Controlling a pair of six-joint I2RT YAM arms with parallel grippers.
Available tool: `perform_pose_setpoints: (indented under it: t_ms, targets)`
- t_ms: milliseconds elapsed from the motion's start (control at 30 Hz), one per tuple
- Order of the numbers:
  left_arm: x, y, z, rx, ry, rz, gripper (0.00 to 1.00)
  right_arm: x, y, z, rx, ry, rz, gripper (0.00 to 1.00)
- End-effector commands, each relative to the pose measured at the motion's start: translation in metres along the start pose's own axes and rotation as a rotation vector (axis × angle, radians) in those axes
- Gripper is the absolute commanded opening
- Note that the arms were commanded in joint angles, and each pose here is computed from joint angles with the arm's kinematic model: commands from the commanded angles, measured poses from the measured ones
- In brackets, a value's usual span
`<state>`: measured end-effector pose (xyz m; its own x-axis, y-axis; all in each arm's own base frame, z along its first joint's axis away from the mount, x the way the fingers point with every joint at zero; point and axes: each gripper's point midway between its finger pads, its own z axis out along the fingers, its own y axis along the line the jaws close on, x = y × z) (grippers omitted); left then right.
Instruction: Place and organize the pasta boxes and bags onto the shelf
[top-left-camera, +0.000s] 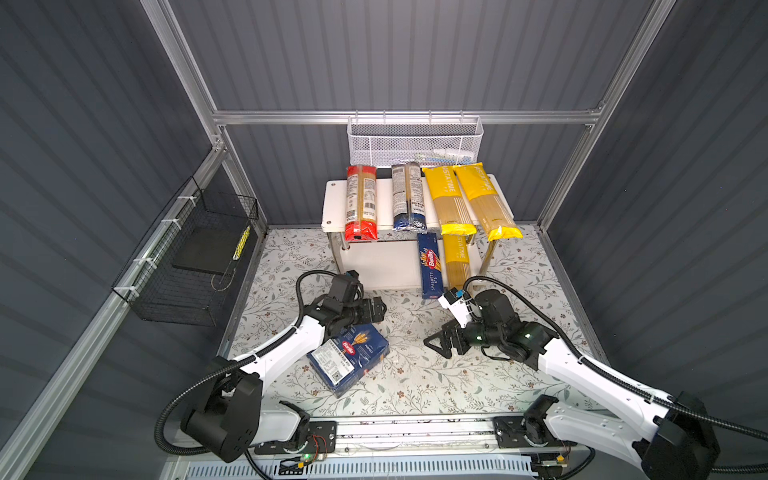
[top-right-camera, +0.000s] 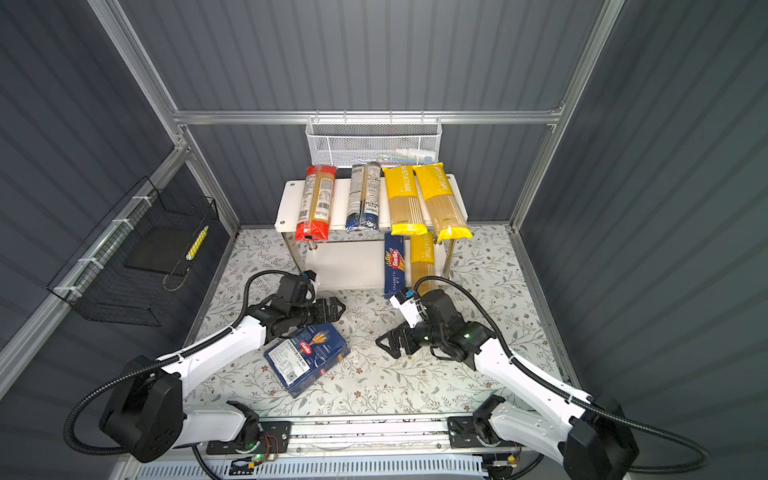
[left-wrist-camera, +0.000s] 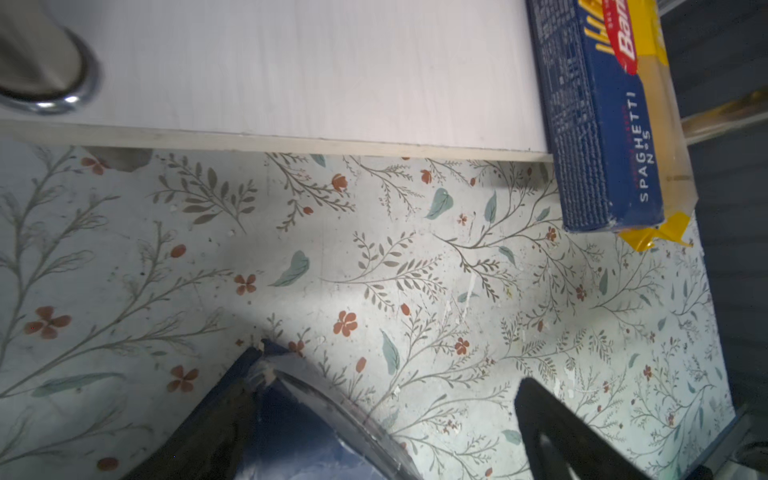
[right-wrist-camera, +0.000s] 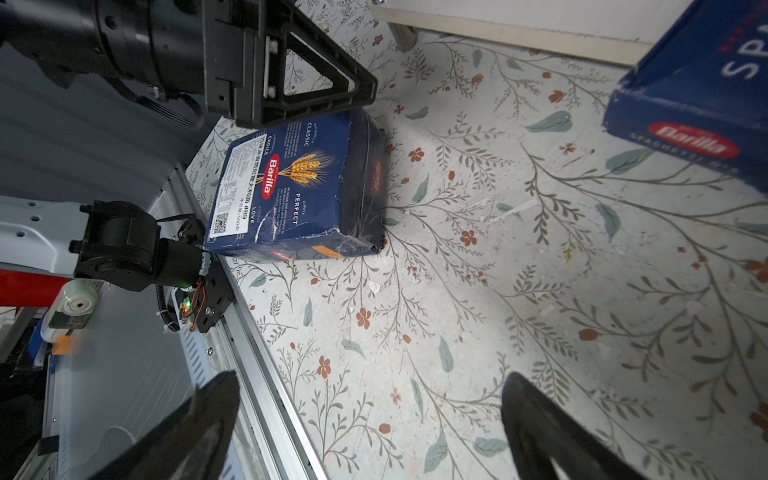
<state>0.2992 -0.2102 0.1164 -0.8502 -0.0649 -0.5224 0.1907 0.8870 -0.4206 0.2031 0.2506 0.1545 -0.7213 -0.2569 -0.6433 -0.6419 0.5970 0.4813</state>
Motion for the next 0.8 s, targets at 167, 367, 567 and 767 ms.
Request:
perform_pose_setpoints:
  t_ms: [167,367,567,767]
  targets:
    - [0.005,0.052,-0.072,-0.312,-0.095,-0.125,0.99,-0.038,0.011,0.038,-0.116,0.022,0.003,0.99]
    - [0.044,0.077,-0.106,-0.346,-0.11,-0.363,0.99,-0.039,0.023,0.072,-0.06,0.185,-0.111,0.99]
    - [0.08,0.089,-0.122,-0.352,-0.08,-0.53,0.99,-0.045,0.038,0.103,-0.153,0.218,-0.122,0.99]
    - [0.1,0.106,-0.129,-0.436,-0.056,-0.561,0.99,-0.044,0.042,0.129,-0.172,0.25,-0.125,0.99]
